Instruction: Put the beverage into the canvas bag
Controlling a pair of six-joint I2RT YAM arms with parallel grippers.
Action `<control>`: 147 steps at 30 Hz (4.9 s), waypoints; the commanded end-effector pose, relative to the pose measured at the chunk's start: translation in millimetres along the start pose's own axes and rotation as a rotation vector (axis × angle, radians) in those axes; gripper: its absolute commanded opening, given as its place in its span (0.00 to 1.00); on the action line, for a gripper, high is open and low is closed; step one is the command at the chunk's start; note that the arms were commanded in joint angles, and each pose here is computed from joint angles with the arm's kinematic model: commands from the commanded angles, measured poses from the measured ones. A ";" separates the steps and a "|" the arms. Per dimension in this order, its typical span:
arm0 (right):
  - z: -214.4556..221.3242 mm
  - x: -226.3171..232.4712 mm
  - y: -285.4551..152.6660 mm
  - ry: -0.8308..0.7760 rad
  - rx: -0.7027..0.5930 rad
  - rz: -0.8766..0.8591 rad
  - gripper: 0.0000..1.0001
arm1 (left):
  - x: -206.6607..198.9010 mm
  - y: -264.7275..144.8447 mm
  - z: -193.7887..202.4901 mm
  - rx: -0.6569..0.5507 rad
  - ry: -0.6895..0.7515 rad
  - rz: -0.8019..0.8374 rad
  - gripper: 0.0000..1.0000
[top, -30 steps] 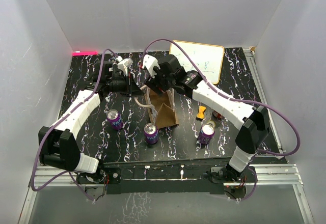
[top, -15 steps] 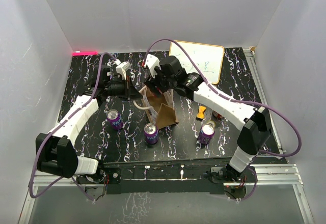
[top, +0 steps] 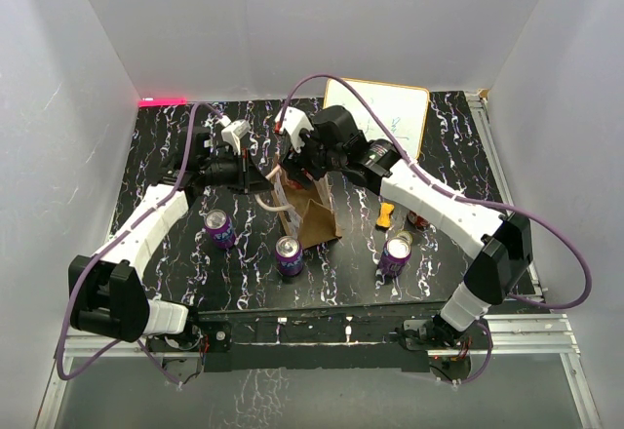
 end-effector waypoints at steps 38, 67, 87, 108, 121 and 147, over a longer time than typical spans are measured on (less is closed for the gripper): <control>12.5 -23.4 88.1 0.178 -0.133 0.121 0.08 | 13.8 -7.7 28.1 -0.003 0.024 -0.028 0.00; 42.1 -42.6 133.1 0.301 -0.090 0.243 0.08 | 19.3 -5.7 40.5 0.066 0.005 -0.030 0.00; 43.9 -9.3 138.5 0.259 -0.061 -0.022 0.31 | 39.4 -0.8 38.2 0.082 0.007 -0.139 0.00; 32.7 -19.3 127.8 0.182 -0.041 0.026 0.85 | 38.2 -2.1 39.9 0.072 0.011 -0.139 0.00; 17.8 -22.8 99.3 0.118 -0.055 0.038 0.93 | 33.8 -3.0 39.2 0.059 -0.005 -0.125 0.00; -39.5 33.0 1.0 -0.069 -0.165 -0.331 0.93 | 42.5 5.6 34.0 0.096 -0.046 -0.125 0.00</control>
Point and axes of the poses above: each gripper's point midway between its finger pads, its own y axis out along the fingers, its own x axis along the line the jaws close on, z = x × y, the point moved 5 cm from there along -y, back along the fingers, and after that the axes turned 3 degrees about y, right-handed, at the moved point
